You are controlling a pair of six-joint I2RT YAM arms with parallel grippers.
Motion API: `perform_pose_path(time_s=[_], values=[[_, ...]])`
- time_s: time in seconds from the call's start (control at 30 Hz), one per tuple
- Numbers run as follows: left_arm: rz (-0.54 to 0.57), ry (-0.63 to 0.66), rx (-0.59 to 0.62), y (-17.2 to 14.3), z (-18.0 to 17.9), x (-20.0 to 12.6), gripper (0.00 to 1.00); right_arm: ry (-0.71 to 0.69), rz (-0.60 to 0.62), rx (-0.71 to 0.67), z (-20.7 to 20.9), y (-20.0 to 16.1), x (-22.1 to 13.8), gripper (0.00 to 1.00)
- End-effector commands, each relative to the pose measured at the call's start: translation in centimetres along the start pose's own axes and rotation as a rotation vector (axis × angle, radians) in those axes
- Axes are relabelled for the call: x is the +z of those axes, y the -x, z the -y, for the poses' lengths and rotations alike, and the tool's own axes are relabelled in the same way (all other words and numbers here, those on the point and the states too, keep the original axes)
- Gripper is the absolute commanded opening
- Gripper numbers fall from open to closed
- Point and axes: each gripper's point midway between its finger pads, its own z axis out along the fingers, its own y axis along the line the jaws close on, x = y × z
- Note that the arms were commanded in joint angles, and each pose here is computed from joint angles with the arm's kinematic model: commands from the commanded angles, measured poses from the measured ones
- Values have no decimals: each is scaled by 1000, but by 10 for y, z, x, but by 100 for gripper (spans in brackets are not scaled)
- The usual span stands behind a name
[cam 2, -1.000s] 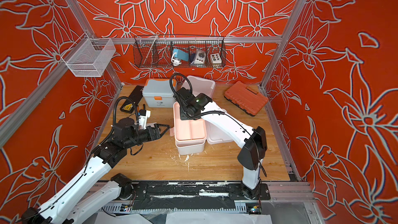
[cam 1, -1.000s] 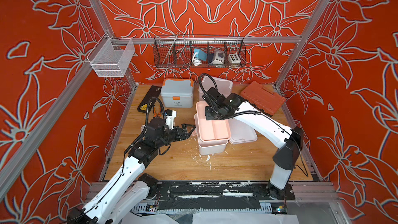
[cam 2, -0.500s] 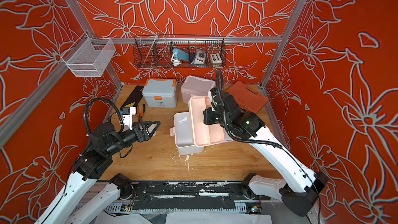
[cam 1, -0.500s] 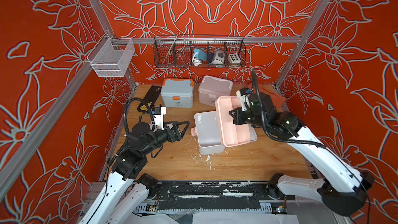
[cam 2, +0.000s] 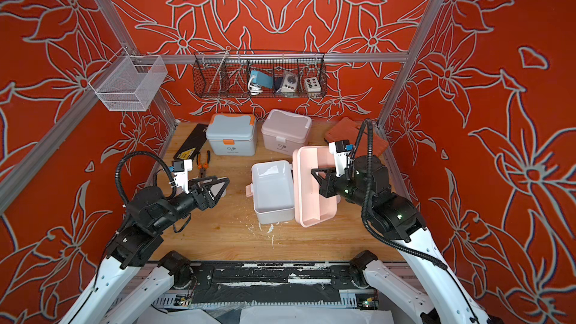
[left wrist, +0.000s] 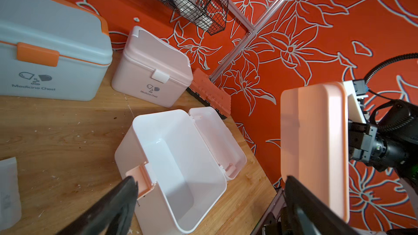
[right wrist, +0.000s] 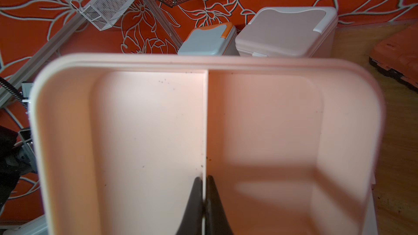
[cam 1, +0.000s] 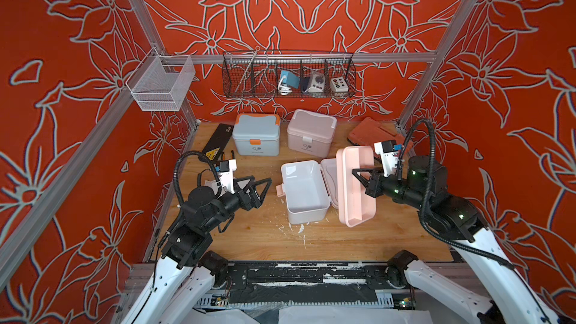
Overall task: Open first aid kits and take out gauze
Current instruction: Place the compartment layer in the first aid kit.
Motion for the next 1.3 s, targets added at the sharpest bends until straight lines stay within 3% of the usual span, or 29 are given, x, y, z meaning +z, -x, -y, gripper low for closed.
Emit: perform_pose_path(time_s=[0.0, 0.8, 1.13, 1.27], values=[[32, -13, 29, 9, 3, 2, 98, 38, 22, -4, -4, 8, 7, 0], [-56, -27, -25, -7, -4, 24, 98, 82, -1, 44, -2, 9, 22, 0], [-175, 49, -58, -26, -26, 43, 98, 168, -27, 121, -14, 24, 53, 0], [-204, 71, -112, -33, -42, 46, 98, 151, -90, 152, -14, 22, 74, 0]])
